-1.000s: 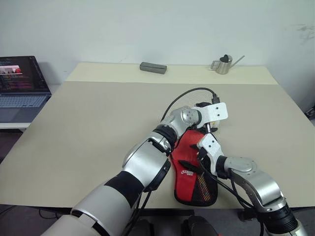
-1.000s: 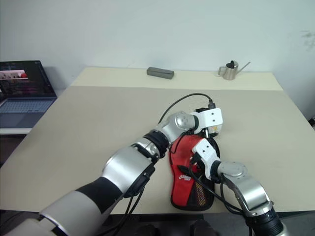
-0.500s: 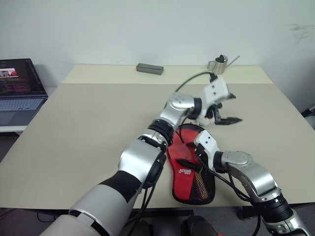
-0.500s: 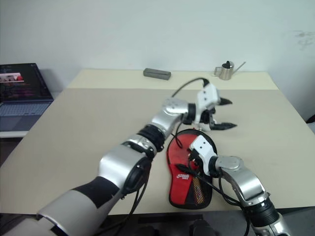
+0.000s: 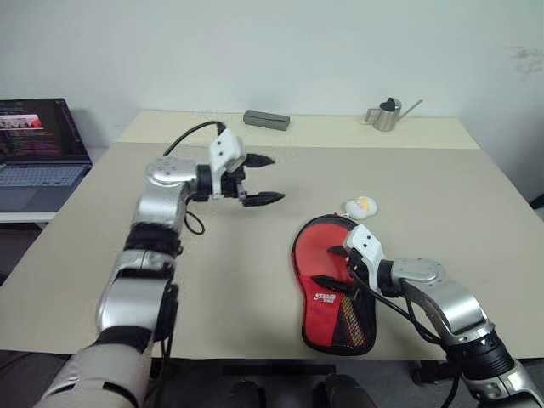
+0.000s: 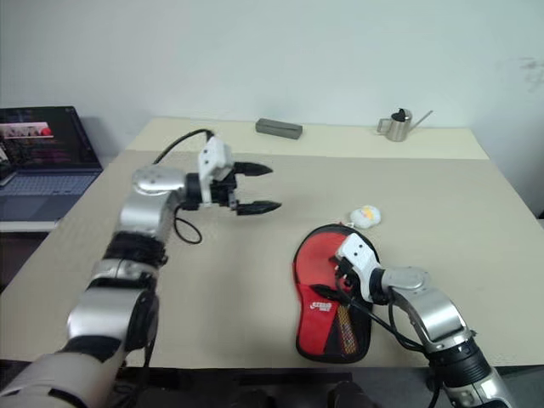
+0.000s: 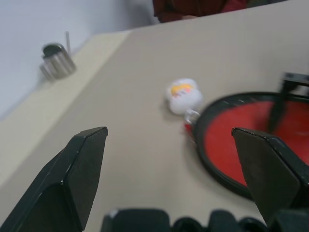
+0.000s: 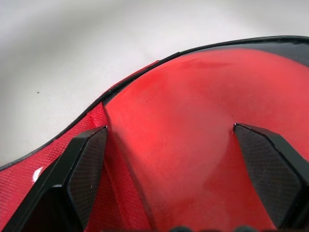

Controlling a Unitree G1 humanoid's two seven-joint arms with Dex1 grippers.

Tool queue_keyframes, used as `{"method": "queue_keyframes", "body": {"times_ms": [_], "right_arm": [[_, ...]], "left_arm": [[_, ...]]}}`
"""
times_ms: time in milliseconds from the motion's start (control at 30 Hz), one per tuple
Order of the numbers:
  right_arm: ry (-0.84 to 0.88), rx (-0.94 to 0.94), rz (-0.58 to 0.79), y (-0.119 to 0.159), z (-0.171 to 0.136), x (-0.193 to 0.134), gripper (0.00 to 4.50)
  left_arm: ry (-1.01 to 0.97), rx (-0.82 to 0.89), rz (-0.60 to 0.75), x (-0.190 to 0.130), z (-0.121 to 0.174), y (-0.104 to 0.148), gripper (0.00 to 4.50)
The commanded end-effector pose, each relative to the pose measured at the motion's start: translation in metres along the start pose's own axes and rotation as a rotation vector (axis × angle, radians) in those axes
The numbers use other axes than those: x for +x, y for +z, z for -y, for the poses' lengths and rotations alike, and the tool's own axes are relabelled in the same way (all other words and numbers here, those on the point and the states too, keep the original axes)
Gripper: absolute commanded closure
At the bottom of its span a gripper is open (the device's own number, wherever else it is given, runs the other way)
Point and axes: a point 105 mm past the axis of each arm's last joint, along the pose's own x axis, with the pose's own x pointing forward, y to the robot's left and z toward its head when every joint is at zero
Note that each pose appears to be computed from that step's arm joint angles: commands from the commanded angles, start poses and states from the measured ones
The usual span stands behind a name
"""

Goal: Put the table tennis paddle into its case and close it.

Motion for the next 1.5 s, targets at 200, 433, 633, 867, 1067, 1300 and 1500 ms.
{"method": "queue_keyframes", "body": {"times_ms": [200, 433, 633, 867, 1067, 1300, 1500], "right_arm": [[0.092, 0.028, -0.046, -0.006, 0.001, -0.027, 0.00], [0.091, 0.005, 0.079, 0.049, 0.002, -0.067, 0.00], [-0.028, -0.028, 0.077, 0.065, 0.019, -0.112, 0.00], [-0.146, -0.020, 0.084, 0.072, 0.034, -0.146, 0.00], [-0.199, -0.001, 0.113, 0.077, 0.038, -0.154, 0.00], [-0.214, 0.001, 0.115, 0.080, 0.035, -0.156, 0.00], [-0.222, -0.001, 0.110, 0.082, 0.034, -0.156, 0.00]], "left_arm": [[-0.199, -0.067, 0.011, -0.001, 0.055, 0.008, 0.02], [-0.201, -0.098, 0.024, 0.012, 0.058, 0.012, 0.02], [-0.280, -0.110, 0.034, 0.039, 0.074, 0.017, 0.02], [-0.265, -0.050, -0.020, 0.076, 0.075, 0.003, 0.02], [-0.283, 0.008, -0.056, 0.113, 0.081, -0.003, 0.02], [-0.300, -0.069, -0.155, 0.133, 0.099, -0.046, 0.02], [-0.249, -0.189, -0.257, 0.138, 0.120, -0.103, 0.02]]}}
